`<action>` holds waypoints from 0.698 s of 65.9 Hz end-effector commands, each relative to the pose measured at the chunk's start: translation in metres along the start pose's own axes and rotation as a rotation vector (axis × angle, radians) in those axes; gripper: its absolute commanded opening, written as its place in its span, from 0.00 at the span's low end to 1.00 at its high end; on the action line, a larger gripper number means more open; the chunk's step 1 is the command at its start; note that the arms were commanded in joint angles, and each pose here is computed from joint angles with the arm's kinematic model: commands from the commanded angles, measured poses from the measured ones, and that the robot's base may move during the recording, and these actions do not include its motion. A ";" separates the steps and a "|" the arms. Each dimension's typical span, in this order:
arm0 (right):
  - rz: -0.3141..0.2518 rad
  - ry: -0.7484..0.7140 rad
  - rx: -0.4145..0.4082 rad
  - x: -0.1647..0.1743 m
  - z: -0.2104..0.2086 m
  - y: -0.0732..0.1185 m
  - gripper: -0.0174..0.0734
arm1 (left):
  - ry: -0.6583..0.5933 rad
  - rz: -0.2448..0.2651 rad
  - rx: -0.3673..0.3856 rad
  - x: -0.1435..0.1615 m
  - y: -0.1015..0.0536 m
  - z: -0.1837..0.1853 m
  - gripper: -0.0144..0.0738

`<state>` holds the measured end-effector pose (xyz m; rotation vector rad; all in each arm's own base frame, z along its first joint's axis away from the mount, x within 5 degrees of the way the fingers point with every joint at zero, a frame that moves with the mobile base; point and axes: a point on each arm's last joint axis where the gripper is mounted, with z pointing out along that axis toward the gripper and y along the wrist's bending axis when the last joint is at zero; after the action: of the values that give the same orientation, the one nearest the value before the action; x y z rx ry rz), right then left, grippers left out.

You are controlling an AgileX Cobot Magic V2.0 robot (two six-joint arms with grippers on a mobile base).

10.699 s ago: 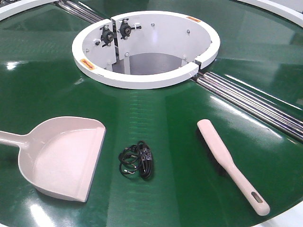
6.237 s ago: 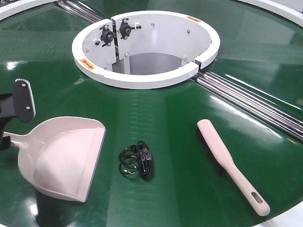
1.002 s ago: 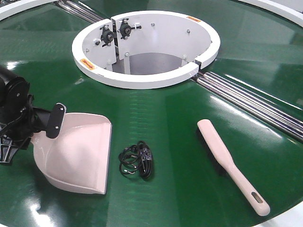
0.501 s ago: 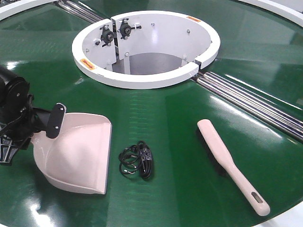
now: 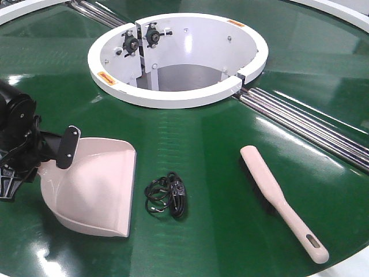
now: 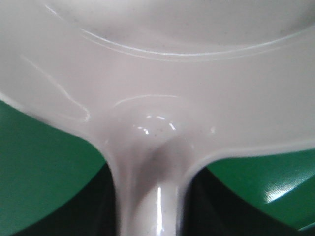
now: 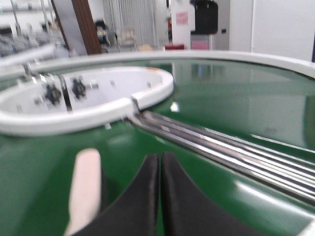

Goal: Clean and inspect green conveyor with broom and dustpan

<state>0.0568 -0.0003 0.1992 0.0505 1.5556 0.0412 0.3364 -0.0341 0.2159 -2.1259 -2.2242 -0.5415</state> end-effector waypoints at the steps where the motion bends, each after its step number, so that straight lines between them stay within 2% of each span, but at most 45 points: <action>1: 0.058 -0.230 -0.013 -0.018 -0.003 0.000 0.18 | 0.000 0.008 -0.054 0.003 0.003 -0.017 0.16; 8: 0.057 -0.341 -0.020 -0.035 -0.007 0.001 0.18 | 0.000 0.008 -0.054 0.003 0.003 -0.017 0.16; 21: 0.035 -0.329 -0.022 -0.080 -0.007 0.004 0.18 | 0.000 0.008 -0.054 0.003 0.003 -0.017 0.16; 32: 0.026 -0.201 -0.013 -0.117 0.007 0.007 0.18 | 0.000 0.008 -0.054 0.003 0.003 -0.017 0.16; 46: 0.041 0.081 0.004 -0.137 0.034 0.008 0.18 | 0.000 0.008 -0.054 0.003 0.003 -0.017 0.16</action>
<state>0.0791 -0.0003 0.3206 0.0793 1.5913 0.0712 0.3364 -0.0341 0.2159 -2.1259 -2.2242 -0.5415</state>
